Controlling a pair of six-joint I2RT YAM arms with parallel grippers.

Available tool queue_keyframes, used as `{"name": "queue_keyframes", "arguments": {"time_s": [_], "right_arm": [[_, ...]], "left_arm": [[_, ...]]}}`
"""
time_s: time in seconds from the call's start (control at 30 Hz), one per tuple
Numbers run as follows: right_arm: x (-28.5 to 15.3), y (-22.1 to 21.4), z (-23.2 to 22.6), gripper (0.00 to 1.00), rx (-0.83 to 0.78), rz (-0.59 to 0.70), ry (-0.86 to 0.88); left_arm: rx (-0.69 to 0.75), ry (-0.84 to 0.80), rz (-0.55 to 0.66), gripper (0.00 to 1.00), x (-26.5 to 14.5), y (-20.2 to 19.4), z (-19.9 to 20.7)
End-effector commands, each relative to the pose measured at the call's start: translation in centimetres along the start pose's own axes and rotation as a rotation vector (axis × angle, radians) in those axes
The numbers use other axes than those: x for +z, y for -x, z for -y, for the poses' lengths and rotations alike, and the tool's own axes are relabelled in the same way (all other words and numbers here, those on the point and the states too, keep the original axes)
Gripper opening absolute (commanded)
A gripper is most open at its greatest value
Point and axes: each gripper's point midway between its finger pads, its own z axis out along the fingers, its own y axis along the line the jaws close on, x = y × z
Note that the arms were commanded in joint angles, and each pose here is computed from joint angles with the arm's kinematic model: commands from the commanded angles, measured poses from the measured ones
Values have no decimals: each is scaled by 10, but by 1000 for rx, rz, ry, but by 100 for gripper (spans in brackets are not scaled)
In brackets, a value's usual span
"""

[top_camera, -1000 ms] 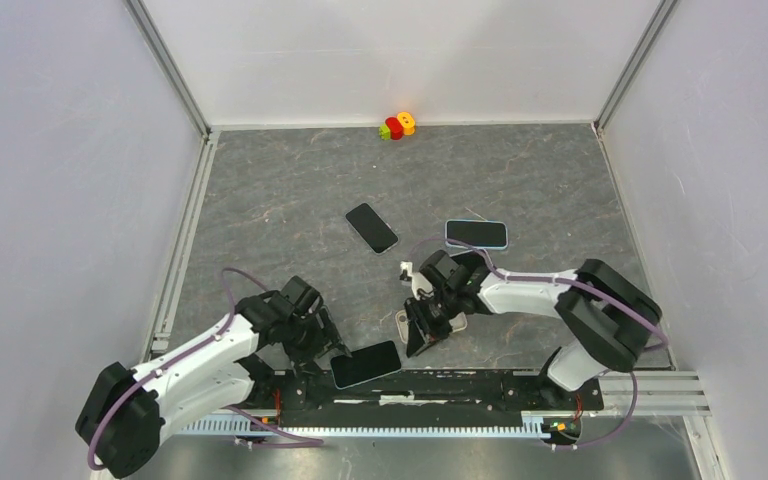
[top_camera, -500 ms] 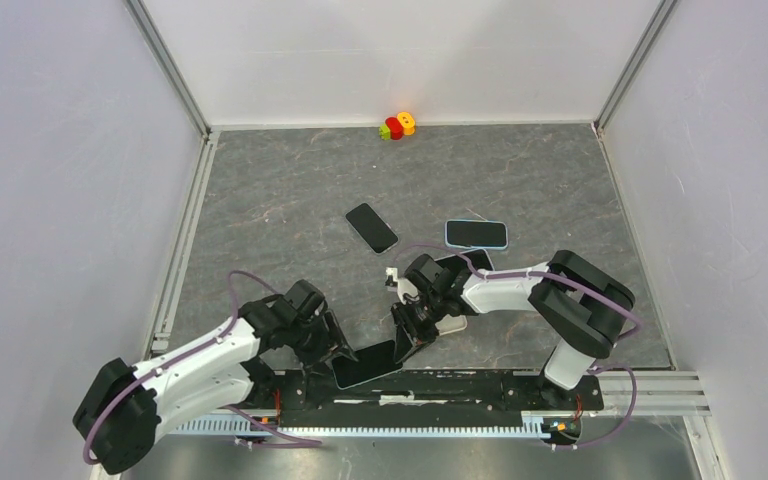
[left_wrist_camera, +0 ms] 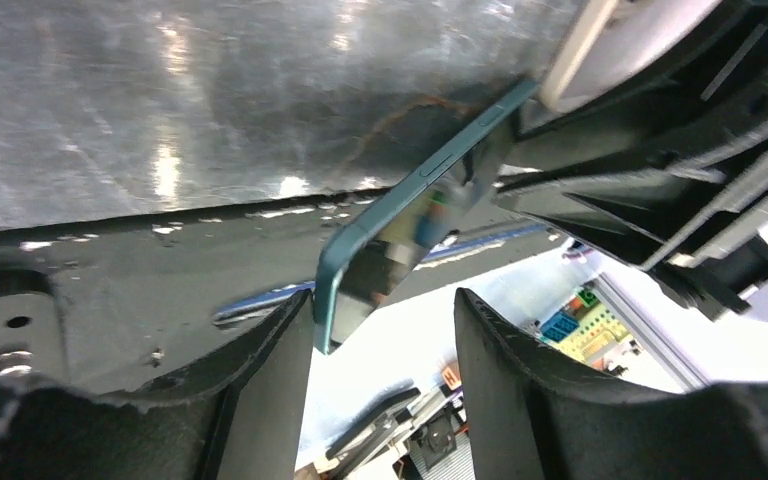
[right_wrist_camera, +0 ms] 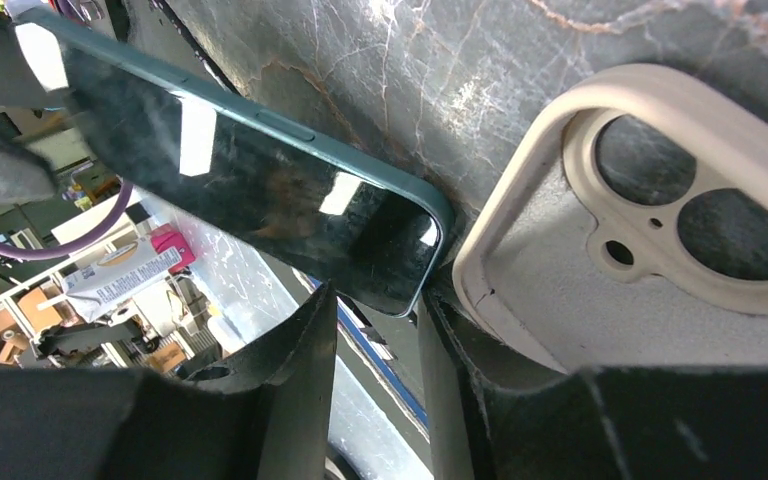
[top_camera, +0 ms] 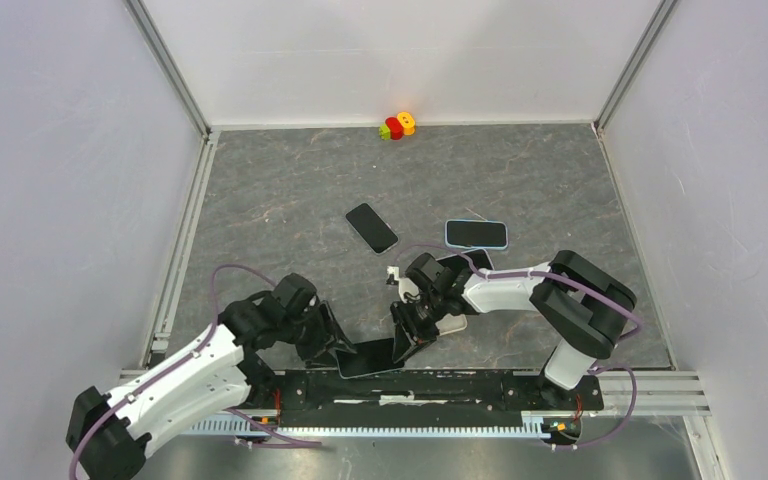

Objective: Put the phone into the phone case

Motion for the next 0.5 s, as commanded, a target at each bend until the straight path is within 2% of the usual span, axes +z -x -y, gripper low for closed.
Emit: {"name": "queue_keyframes", "arguments": {"time_s": [0.0, 0.2, 0.27, 0.4, 0.47], "right_arm": [[2, 28, -32, 40, -125, 92, 112], [0, 31, -36, 41, -137, 98, 118], [0, 31, -36, 41, -140, 100, 118], [-5, 34, -38, 43, -145, 117, 121], [-11, 39, -39, 46, -151, 138, 114]], "left_arm": [[101, -300, -11, 57, -27, 1, 91], [185, -236, -16, 52, -16, 0, 99], [198, -216, -7, 45, -12, 2, 98], [207, -139, 23, 19, -9, 8, 86], [227, -98, 42, 10, -11, 12, 80]]}}
